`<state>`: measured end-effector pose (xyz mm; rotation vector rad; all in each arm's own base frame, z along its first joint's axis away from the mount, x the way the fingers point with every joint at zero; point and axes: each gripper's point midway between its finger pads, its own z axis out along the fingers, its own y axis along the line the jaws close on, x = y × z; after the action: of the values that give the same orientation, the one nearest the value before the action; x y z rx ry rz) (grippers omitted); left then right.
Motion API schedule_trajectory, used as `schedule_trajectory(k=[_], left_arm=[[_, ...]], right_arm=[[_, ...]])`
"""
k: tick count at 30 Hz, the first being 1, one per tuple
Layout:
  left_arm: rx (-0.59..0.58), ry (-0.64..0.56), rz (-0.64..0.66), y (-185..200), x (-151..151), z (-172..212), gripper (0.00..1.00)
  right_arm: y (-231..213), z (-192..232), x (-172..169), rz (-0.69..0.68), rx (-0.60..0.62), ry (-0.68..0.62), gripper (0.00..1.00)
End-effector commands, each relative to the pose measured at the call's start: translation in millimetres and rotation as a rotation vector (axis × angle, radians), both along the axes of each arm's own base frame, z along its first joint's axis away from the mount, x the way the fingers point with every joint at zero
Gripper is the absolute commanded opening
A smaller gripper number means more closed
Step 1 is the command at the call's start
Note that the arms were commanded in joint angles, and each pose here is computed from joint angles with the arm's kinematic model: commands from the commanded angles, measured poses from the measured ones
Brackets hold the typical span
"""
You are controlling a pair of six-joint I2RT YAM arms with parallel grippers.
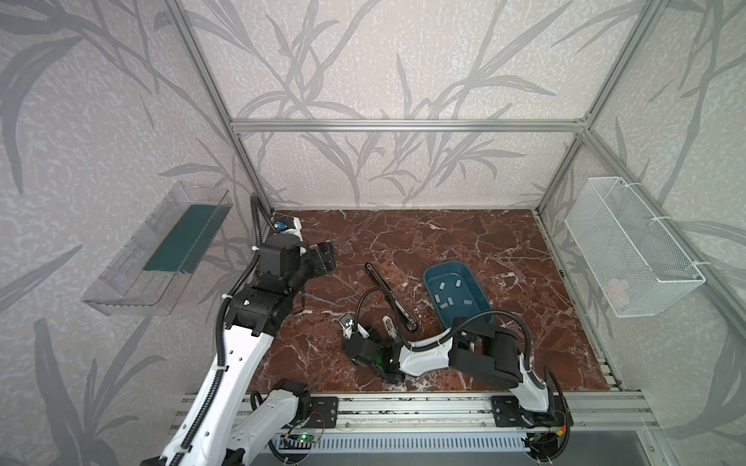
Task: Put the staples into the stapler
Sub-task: 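Lower the pink mini stapler onto the table with the left while the right approaches, then close the right gripper on the pink mini stapler while the left lifts away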
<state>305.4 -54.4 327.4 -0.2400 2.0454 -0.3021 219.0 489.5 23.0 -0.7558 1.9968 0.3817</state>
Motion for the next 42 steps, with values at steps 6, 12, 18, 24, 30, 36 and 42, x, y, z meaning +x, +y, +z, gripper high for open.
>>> schedule_trajectory(k=[6, 12, 18, 24, 30, 36, 42], left_arm=[[0.187, -0.224, -0.157, -16, 27, 45, 0.87], [0.497, -0.359, -0.339, -33, 50, 33, 0.87], [0.67, -0.375, -0.469, -37, 71, 3, 0.85], [0.63, -0.297, -0.677, -39, 78, -12, 0.78], [0.622, -0.287, -1.037, -58, 35, -56, 0.73], [0.503, -0.259, -1.152, -58, 16, -106, 0.68], [0.402, -0.213, -1.263, -68, -1, -130, 0.61]], right_arm=[[-20, -26, 7, 0.071, -0.08, -0.032, 0.43], [-26, -23, 8, 0.103, -0.102, -0.078, 0.47], [-13, -30, 7, 0.137, -0.114, -0.055, 0.5], [-14, -40, 10, 0.13, -0.126, -0.035, 0.49], [-22, -40, 14, 0.127, -0.084, -0.011, 0.4], [-29, -27, 4, 0.187, -0.034, -0.026, 0.34], [-42, -8, -4, 0.226, 0.022, -0.084, 0.26]])
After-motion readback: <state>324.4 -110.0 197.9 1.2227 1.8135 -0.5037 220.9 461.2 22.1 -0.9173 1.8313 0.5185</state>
